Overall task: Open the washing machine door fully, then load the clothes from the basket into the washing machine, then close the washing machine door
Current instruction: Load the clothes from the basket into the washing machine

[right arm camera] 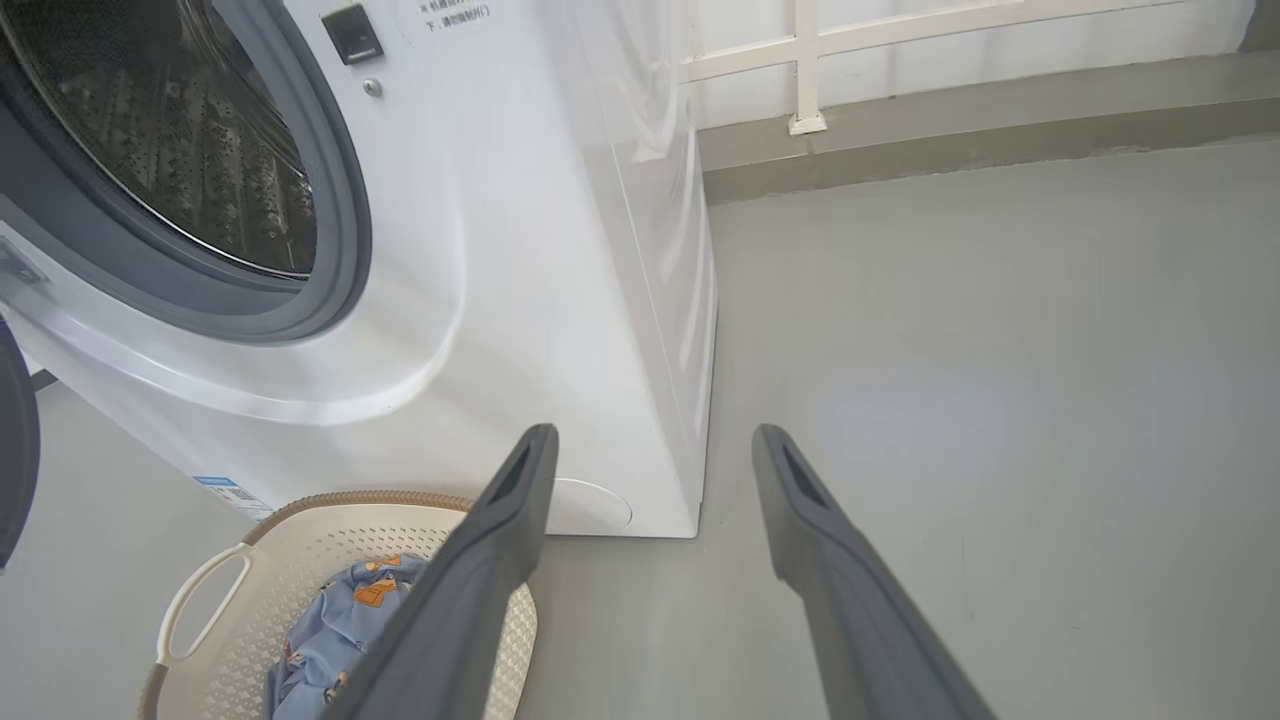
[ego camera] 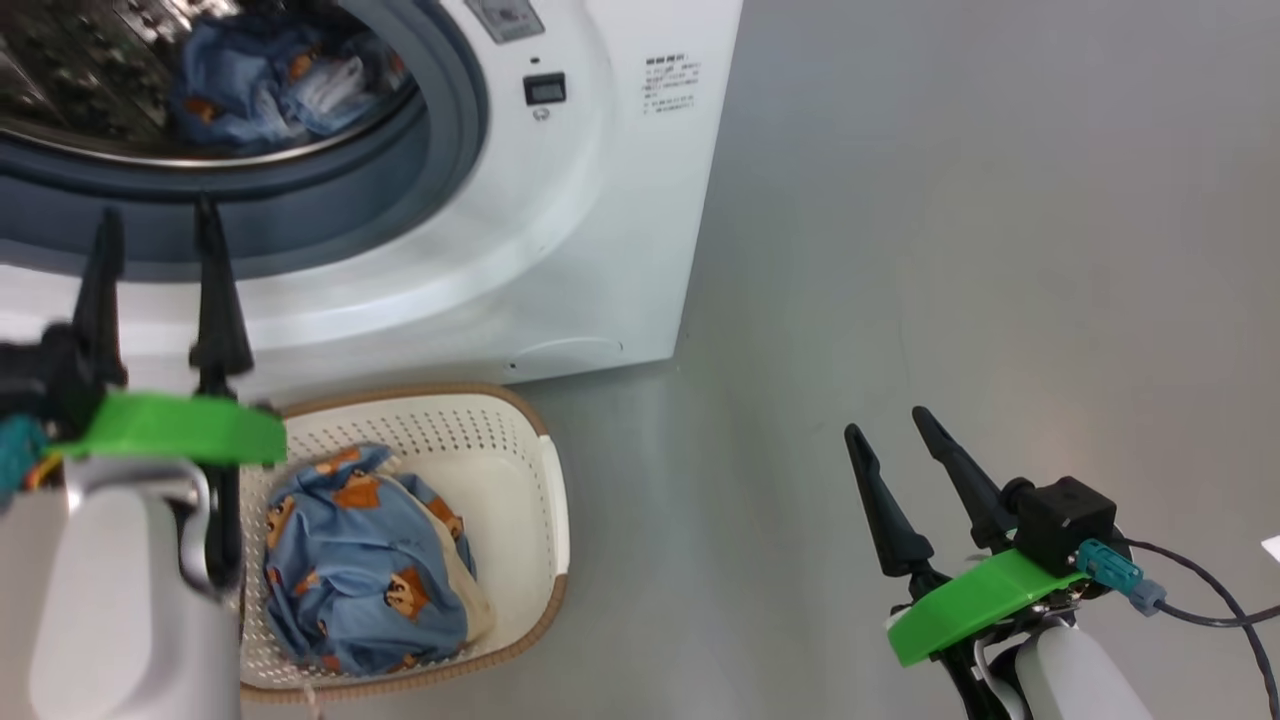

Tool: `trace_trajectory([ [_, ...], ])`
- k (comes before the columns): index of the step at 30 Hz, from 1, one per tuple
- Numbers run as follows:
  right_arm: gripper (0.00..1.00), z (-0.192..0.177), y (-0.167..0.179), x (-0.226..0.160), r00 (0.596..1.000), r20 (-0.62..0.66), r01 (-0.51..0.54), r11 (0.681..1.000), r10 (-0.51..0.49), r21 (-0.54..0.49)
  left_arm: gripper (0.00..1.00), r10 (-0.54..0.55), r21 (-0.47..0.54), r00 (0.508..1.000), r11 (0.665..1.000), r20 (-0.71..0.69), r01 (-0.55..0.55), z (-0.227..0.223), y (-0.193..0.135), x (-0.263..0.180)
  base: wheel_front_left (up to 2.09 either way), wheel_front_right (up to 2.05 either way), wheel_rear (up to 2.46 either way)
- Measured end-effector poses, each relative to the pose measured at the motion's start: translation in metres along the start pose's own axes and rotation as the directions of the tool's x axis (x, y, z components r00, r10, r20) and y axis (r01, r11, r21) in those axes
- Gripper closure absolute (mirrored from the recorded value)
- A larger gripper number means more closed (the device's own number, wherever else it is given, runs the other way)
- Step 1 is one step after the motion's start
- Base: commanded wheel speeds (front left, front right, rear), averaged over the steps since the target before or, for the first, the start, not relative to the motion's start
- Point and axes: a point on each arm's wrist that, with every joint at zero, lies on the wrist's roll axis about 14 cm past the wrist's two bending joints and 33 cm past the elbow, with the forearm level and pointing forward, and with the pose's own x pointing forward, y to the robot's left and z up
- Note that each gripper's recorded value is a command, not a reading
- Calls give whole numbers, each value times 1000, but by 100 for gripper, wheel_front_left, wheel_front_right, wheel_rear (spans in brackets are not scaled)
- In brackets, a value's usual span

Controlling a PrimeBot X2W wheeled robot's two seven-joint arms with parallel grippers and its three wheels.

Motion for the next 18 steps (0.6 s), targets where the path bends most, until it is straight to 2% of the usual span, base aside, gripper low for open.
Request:
trace_trajectory([
  [13,0,17,14,-14,999,42,-31,1000,31,-6,0,50,10,999,999,-4,-50,8,9,-69,0,0,0],
  [18,0,22,19,-20,998,56,-42,999,43,-8,0,60,9,997,998,-52,-60,-3,8,-98,0,0,0],
])
